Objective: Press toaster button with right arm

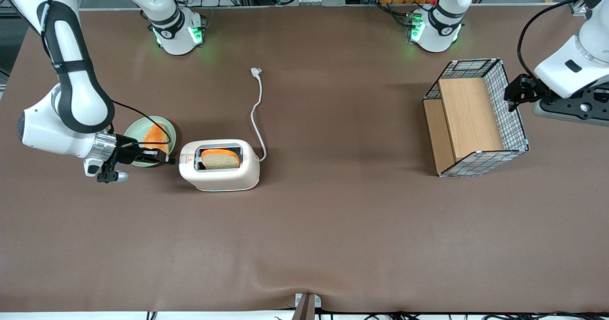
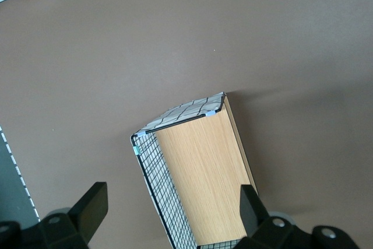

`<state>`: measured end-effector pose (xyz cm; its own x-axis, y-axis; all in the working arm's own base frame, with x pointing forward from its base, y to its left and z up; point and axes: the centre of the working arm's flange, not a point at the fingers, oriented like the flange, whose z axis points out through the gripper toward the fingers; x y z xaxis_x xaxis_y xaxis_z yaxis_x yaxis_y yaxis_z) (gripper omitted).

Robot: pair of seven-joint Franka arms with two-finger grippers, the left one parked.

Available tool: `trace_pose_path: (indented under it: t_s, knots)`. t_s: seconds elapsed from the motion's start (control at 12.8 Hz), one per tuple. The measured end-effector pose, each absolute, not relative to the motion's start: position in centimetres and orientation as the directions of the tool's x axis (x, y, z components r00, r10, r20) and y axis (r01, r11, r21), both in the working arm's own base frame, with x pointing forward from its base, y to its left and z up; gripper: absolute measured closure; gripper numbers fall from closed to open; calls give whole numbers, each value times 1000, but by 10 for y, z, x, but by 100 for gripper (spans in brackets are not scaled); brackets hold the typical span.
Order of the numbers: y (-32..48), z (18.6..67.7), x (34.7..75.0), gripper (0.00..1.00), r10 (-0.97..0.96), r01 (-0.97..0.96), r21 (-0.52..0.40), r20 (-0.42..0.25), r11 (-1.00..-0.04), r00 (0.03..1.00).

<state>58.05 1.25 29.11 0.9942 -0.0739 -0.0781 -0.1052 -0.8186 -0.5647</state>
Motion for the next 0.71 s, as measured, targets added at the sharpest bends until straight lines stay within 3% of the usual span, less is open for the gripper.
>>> trace_pose_path:
  t_s: [0.71]
  knots:
    - [15, 263, 581, 99, -88, -128, -548, -99, -827, 991]
